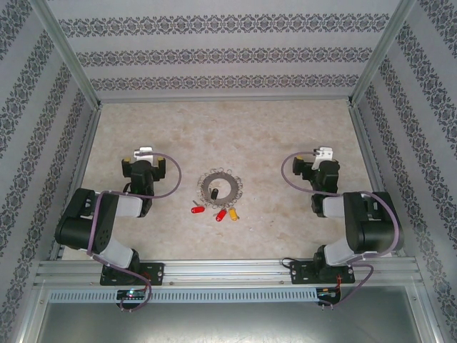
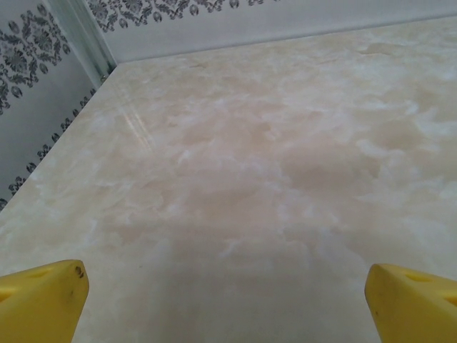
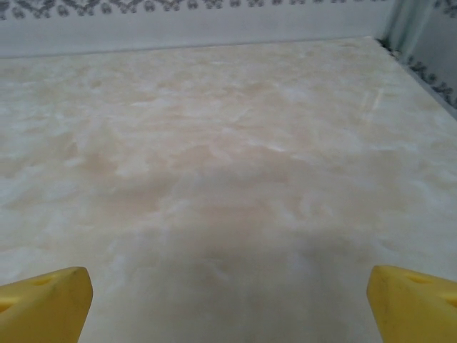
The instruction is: Put the keys on the keyring
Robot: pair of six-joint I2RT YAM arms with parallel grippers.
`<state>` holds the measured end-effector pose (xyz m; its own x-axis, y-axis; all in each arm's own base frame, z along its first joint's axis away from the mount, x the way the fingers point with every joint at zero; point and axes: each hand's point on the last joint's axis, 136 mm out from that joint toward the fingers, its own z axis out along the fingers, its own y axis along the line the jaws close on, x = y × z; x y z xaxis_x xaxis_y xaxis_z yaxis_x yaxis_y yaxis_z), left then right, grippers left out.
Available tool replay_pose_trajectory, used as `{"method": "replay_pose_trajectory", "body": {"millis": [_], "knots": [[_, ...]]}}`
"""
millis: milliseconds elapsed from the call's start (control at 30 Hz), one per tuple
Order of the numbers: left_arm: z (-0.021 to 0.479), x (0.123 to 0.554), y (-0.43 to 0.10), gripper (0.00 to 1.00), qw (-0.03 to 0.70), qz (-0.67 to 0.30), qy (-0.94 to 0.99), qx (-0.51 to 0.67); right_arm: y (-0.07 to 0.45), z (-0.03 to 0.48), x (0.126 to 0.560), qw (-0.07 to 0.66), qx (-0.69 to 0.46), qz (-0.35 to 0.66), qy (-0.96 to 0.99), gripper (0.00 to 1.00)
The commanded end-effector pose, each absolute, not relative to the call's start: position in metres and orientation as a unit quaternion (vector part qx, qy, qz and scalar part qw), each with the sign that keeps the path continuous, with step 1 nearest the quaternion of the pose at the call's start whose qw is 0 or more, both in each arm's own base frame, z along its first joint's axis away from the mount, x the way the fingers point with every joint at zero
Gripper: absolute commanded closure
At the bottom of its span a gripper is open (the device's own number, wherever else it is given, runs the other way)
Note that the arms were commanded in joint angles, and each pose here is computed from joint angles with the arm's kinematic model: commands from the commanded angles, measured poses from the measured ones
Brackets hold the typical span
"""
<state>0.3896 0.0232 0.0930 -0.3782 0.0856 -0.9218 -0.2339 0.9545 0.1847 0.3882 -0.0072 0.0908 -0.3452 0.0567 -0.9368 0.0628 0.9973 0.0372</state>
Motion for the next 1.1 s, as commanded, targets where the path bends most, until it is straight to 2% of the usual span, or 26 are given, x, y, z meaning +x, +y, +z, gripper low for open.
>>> {"method": "replay_pose_trajectory", "body": {"millis": [0,100,167,233,1067], "knots": [[0.098,0.397,0.026,0.0,0.571,0.096,0.813,-0.062,-0.003,0.105,0.397,0.592,0.023,-0.017,0.806,0.02],[0.094,0.396,0.027,0.0,0.591,0.083,0.8,-0.062,-0.003,0.105,0.396,0.586,0.024,-0.018,0.81,0.02],[0.087,0.394,0.028,0.0,0.57,0.08,0.815,-0.065,-0.003,0.106,0.396,0.59,0.024,-0.017,0.807,0.02],[0.093,0.396,0.028,0.0,0.585,0.081,0.804,-0.064,-0.002,0.105,0.396,0.587,0.023,-0.017,0.809,0.02],[0.09,0.395,0.028,0.0,0.581,0.082,0.807,-0.064,0.002,0.104,0.398,0.584,0.01,0.004,0.812,0.02]]}}
